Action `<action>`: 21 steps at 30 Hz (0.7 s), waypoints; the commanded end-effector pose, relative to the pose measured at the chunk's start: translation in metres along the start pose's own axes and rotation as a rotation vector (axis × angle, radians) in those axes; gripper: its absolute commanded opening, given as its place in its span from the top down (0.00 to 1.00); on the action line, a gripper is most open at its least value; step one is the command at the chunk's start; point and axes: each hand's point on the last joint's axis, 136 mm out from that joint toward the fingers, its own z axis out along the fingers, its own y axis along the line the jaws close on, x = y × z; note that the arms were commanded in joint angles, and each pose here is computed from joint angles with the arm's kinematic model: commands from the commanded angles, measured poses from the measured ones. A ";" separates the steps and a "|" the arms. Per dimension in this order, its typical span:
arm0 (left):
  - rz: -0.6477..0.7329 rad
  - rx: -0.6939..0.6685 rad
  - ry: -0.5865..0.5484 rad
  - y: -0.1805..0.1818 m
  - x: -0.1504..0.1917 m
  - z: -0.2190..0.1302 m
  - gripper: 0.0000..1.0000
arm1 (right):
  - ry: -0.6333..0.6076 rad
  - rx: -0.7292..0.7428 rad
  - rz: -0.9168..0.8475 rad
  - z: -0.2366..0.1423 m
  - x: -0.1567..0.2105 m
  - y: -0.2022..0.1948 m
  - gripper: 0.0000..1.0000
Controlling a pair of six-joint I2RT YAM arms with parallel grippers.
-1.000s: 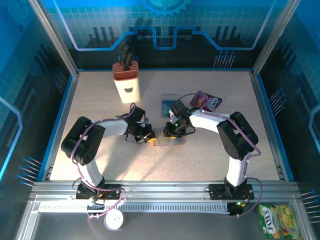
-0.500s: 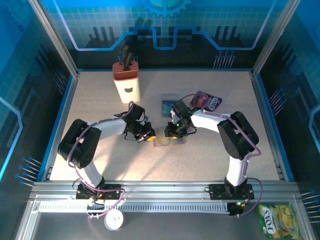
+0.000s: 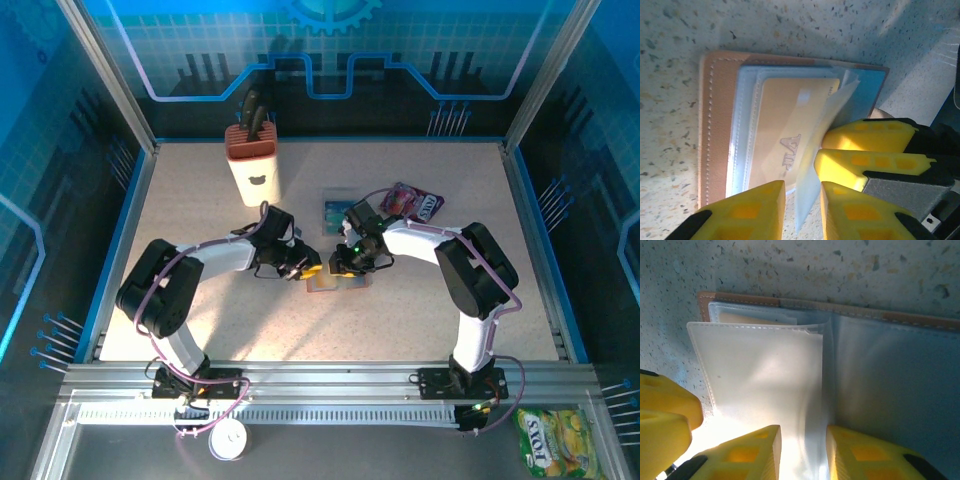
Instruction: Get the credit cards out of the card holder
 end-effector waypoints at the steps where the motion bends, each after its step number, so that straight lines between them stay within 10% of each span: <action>1: 0.008 0.033 0.021 -0.014 0.002 0.003 0.74 | 0.004 -0.007 0.014 -0.004 0.003 -0.004 0.69; 21: 0.011 0.054 0.047 -0.020 0.002 0.014 0.83 | -0.037 -0.044 0.004 -0.021 -0.003 0.008 0.69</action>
